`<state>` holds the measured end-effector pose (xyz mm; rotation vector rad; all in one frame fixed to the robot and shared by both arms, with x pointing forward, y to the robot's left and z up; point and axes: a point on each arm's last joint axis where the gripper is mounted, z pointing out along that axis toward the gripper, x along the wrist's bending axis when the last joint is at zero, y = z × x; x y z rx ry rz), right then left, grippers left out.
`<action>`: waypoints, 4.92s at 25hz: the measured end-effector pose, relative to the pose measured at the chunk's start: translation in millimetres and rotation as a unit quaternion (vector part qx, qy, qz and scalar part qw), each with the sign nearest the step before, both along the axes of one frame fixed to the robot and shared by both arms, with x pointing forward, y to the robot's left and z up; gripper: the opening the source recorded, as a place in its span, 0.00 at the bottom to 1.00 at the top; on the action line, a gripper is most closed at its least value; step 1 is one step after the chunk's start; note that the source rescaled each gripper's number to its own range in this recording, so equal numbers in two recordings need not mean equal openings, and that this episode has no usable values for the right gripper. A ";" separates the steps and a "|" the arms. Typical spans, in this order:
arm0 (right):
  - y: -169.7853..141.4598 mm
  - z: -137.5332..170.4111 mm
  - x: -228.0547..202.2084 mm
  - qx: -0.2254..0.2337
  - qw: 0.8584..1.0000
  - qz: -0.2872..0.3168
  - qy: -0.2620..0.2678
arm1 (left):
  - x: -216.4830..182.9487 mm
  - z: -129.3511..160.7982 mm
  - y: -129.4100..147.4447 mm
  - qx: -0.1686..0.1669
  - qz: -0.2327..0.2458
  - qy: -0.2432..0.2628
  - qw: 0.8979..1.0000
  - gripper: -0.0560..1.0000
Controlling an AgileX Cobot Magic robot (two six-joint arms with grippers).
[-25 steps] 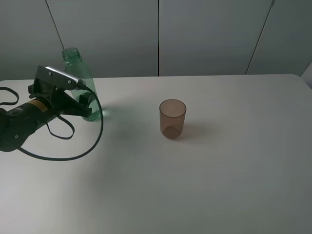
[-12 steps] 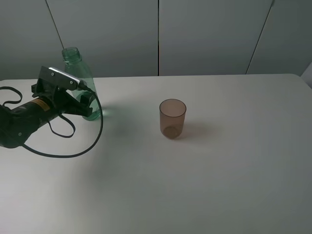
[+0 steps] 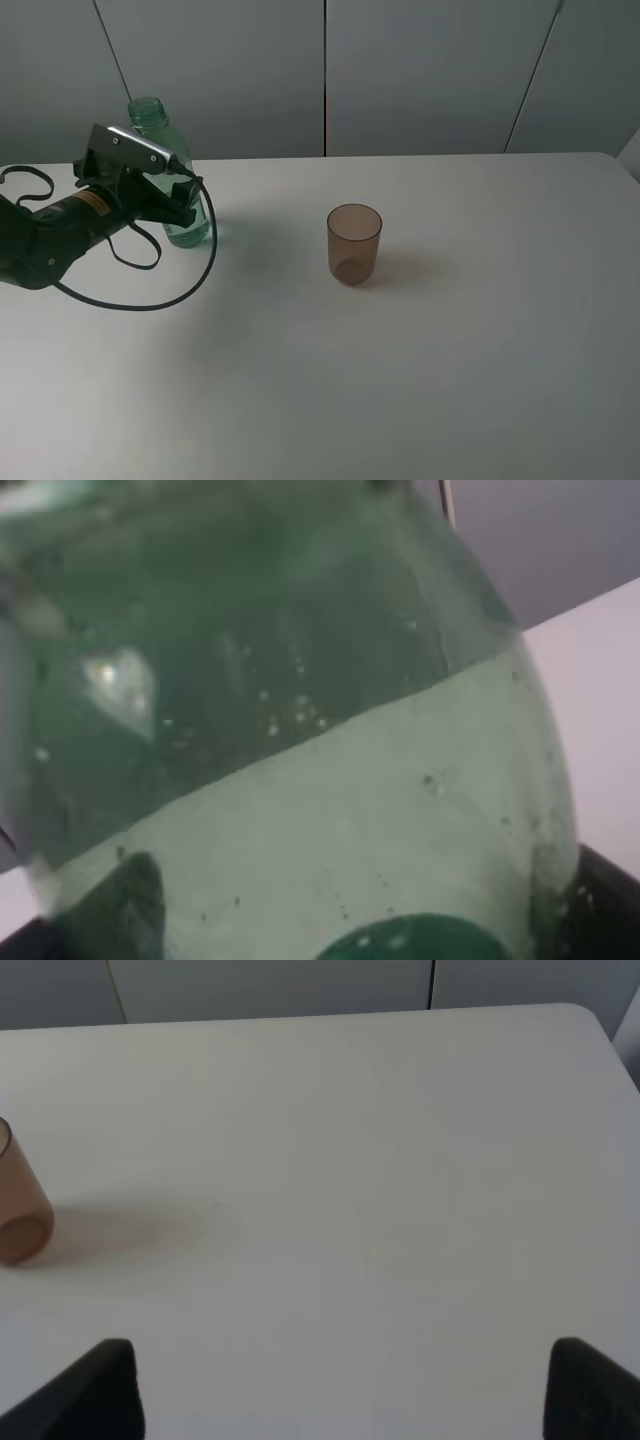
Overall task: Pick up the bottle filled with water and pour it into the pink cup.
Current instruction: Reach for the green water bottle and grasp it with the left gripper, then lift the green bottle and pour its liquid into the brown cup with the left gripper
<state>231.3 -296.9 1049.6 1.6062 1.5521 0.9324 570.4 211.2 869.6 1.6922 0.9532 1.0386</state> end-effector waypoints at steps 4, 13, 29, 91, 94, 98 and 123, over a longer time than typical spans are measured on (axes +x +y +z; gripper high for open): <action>0.0 0.0 0.0 0.000 1.000 0.000 0.000 | 4.4 -13.2 -1.7 -0.001 -0.002 0.013 1.000 1.00; 0.0 0.0 0.0 0.000 1.000 0.000 0.000 | 17.3 -15.6 -7.2 -0.009 -0.013 0.000 1.000 1.00; 0.0 0.0 0.0 0.000 1.000 0.000 0.000 | 20.8 -14.9 -11.3 -0.019 -0.029 -0.006 0.999 0.05; 0.0 0.0 0.0 0.000 1.000 0.000 0.000 | 114.9 27.7 -150.6 0.387 -0.432 -0.325 0.747 0.05; 0.0 0.0 0.0 0.000 1.000 0.000 0.000 | 114.6 26.8 -150.5 0.403 -0.435 -0.332 0.733 0.05; 0.0 0.0 0.0 0.000 1.000 0.000 0.000 | 113.2 25.8 -154.4 0.423 -0.438 -0.340 0.717 0.05; 0.0 0.0 0.0 0.000 1.000 0.000 0.000 | 115.0 33.9 -164.9 0.501 -0.427 -0.399 0.637 0.05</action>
